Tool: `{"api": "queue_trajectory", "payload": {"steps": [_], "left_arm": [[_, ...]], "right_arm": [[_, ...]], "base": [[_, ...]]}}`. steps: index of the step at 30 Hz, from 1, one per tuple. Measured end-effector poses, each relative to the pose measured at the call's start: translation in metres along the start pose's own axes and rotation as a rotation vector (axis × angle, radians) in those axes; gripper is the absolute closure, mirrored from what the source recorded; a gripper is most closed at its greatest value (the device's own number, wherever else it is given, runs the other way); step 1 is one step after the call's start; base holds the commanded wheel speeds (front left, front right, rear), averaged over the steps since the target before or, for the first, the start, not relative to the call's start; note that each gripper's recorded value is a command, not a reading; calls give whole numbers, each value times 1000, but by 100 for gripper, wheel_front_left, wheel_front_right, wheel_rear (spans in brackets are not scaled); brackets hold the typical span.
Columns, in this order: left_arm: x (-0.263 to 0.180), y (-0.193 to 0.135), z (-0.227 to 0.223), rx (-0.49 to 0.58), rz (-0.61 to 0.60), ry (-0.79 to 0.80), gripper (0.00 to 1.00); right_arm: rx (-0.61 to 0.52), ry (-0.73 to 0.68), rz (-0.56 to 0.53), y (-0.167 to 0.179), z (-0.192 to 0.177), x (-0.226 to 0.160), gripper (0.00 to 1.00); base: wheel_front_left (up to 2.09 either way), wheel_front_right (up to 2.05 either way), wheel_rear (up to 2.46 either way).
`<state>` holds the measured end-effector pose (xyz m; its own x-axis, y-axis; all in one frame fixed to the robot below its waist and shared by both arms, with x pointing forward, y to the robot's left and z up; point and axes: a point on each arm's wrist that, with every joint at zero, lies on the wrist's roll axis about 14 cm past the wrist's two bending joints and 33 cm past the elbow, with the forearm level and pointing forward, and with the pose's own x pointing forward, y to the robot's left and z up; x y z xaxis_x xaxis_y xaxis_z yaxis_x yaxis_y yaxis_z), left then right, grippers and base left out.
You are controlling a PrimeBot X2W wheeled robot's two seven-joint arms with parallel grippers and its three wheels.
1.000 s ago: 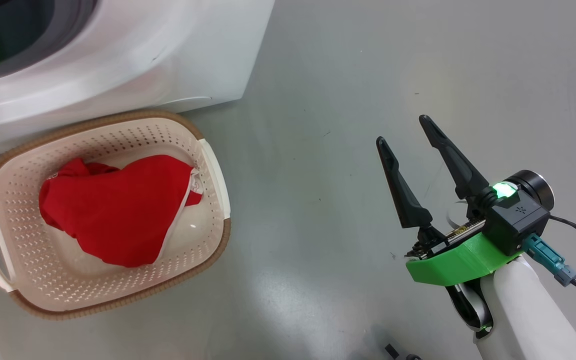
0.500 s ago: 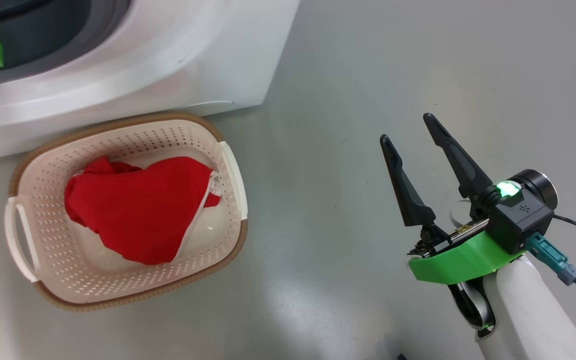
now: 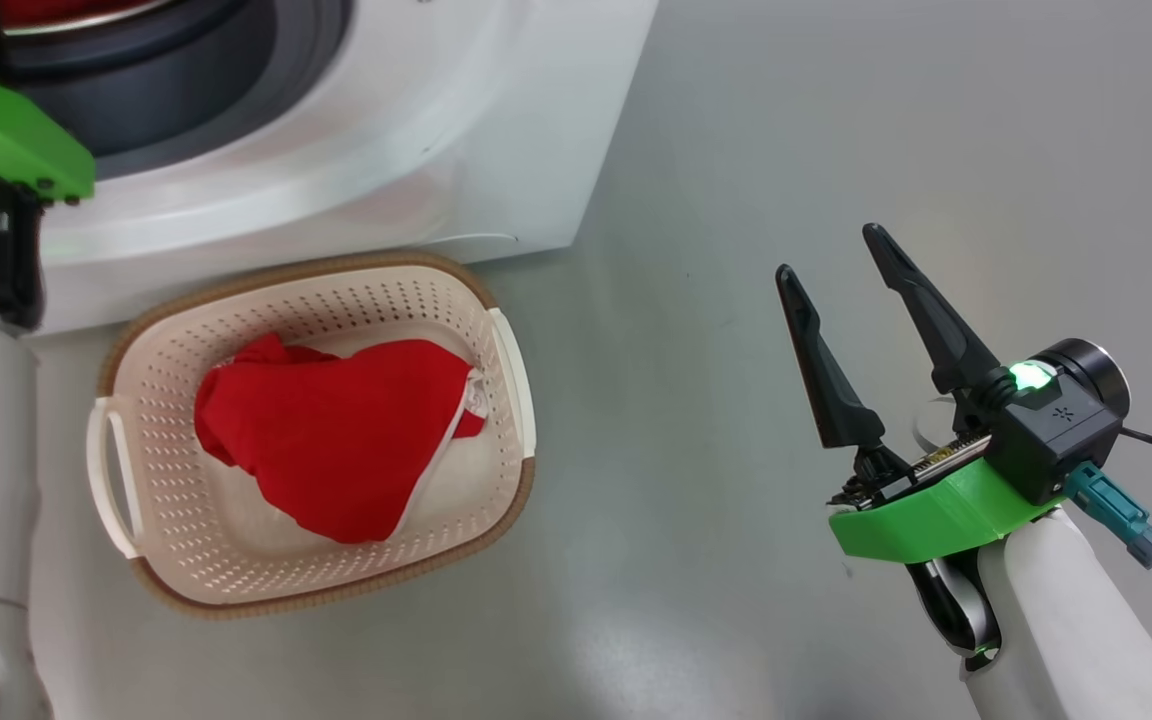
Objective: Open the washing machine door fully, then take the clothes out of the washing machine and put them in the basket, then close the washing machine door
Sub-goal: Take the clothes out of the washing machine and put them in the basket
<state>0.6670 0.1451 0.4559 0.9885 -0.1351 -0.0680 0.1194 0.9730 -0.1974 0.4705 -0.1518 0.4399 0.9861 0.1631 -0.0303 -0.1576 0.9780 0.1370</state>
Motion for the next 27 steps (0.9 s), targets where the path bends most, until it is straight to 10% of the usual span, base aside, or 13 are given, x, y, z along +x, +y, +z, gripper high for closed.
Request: {"api": "queue_trajectory", "payload": {"steps": [27], "left_arm": [[-127,-12,67,8,4,-251,100]], "right_arm": [[10,-83,34,23,41,-27,0]], "base": [[0,0,0]]}}
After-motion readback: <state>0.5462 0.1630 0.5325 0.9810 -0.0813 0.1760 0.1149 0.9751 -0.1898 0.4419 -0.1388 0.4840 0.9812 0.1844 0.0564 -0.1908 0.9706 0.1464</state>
